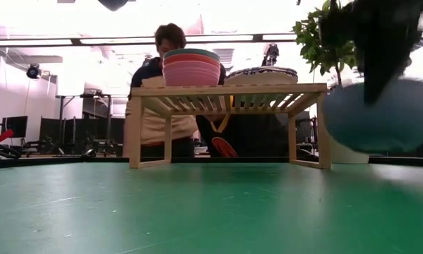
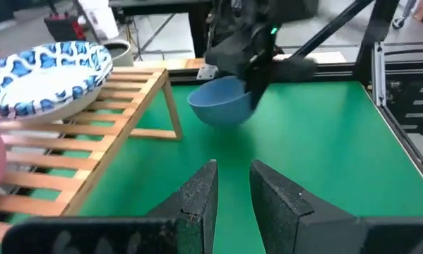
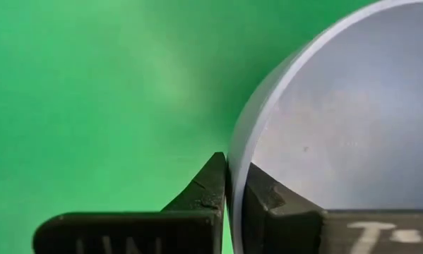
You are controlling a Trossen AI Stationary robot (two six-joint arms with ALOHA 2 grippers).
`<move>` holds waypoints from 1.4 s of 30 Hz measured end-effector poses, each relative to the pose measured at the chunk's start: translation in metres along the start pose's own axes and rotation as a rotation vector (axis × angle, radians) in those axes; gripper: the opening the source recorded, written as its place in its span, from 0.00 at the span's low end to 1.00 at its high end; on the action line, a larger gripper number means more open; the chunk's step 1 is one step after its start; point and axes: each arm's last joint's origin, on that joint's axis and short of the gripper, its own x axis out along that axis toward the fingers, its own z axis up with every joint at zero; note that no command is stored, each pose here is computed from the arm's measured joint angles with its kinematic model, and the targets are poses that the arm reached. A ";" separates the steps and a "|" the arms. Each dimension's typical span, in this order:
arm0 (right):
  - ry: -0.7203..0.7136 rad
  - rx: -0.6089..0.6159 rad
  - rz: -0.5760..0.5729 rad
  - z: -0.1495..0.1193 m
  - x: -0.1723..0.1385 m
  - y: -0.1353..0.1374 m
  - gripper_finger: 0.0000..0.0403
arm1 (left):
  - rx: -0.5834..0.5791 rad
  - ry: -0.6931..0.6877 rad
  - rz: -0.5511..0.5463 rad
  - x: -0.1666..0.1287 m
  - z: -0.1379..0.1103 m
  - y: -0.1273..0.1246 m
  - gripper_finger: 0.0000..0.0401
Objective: Place and stack bowls onto a shelf
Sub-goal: Stack the blue bowl on top of the green bowl on the shelf
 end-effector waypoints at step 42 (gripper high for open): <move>-0.762 -0.778 -0.225 0.236 -0.148 0.035 0.02 | -0.052 -0.173 -0.054 -0.034 -0.026 0.015 0.16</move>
